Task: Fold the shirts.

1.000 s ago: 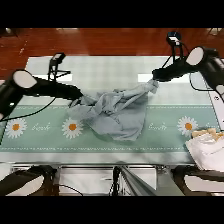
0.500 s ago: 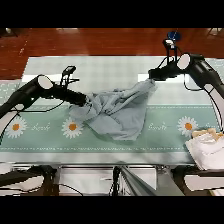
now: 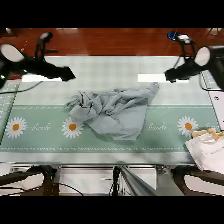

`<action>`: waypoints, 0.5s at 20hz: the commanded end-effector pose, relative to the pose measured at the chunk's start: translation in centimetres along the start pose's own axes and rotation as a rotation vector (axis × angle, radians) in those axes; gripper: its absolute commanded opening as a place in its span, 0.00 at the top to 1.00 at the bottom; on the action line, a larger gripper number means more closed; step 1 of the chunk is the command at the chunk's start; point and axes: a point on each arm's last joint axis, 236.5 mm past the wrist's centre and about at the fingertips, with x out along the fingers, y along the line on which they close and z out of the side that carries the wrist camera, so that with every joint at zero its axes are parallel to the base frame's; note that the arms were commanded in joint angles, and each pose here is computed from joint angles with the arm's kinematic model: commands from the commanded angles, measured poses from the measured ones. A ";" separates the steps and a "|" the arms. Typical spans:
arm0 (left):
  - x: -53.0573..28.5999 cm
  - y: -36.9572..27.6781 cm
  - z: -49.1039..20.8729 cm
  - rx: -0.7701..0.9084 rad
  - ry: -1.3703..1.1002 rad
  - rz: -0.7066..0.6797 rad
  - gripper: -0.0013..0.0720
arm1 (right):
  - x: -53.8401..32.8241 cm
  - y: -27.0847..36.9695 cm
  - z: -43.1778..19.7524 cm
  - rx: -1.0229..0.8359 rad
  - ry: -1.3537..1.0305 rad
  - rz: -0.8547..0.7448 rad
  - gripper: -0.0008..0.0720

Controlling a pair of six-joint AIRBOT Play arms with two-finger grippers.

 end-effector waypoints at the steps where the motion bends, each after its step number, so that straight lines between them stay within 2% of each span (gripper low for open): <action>1: -1.9 -2.1 1.8 0.110 -0.022 -0.043 0.00 | -0.4 -0.2 -4.4 0.113 0.145 0.133 0.51; 6: 3.6 -6.7 -0.2 0.205 0.086 -0.158 0.00 | 1.0 4.3 -9.5 0.121 0.298 0.375 0.50; 7: 4.9 -7.2 -1.1 0.203 0.121 -0.181 0.00 | 1.0 5.6 -10.4 0.118 0.326 0.431 0.42; 10: 7.9 -7.8 -4.4 0.165 0.258 -0.263 0.00 | 0.8 8.7 -12.4 0.131 0.380 0.570 0.35</action>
